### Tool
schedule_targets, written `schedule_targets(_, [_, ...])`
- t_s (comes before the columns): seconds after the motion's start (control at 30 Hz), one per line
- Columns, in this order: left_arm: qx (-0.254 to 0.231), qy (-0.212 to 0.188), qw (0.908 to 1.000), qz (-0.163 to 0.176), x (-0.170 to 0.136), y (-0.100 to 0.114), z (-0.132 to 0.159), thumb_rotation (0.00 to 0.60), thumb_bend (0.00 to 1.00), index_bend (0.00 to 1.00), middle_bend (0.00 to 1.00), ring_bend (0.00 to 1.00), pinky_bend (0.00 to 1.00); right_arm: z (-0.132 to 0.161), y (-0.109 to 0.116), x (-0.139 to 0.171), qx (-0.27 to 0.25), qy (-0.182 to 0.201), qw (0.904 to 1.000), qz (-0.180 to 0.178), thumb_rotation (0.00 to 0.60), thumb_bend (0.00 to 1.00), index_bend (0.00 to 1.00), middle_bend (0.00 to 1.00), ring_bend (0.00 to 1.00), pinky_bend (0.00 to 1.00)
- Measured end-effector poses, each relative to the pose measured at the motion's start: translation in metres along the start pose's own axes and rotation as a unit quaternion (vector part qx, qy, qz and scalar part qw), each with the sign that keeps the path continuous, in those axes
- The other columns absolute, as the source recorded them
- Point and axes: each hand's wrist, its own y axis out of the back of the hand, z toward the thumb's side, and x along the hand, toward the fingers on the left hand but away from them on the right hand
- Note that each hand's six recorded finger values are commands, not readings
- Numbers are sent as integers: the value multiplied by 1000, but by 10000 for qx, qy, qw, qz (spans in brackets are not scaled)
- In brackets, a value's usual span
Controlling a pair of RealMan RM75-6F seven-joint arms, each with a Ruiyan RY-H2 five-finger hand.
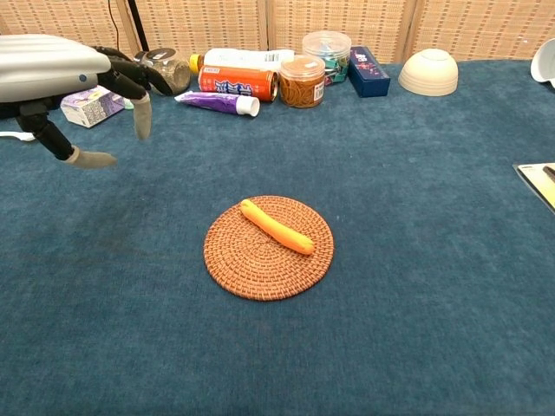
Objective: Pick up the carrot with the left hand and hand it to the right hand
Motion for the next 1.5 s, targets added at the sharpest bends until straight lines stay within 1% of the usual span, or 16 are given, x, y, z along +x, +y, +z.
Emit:
schedule_targets(0.27, [90, -187, 9998, -69, 26, -13, 22, 600, 271, 453, 135, 130, 55, -4, 1, 0, 7, -52, 10000, -2, 600, 306, 275, 90, 46, 65])
schedule_targets(0.53, [158, -327, 9993, -100, 50, -20, 39, 600, 272, 455, 135, 130, 55, -9, 3, 0, 61, -111, 9999, -3, 600, 306, 274, 90, 46, 65])
schedule_targets(0.97, [336, -655, 9970, -222, 81, -29, 77, 600, 271, 455, 135, 128, 55, -14, 7, 1, 90, -162, 9998, -25, 600, 306, 275, 90, 46, 65])
schedule_targets(1.1, [384, -682, 9966, -267, 87, -32, 84, 600, 271, 456, 135, 126, 55, -17, 7, 2, 94, -197, 9998, -28, 600, 306, 275, 90, 46, 65])
schedule_targets(1.27, [464, -644, 9961, -386, 94, -39, 86, 600, 272, 455, 135, 122, 55, -19, 7, 3, 106, -226, 9997, -31, 600, 306, 275, 90, 46, 65])
schedule_targets(1.5, [486, -589, 9960, -470, 101, -48, 89, 600, 272, 456, 135, 122, 55, -19, 6, 3, 115, -251, 9996, -23, 600, 306, 279, 90, 46, 65])
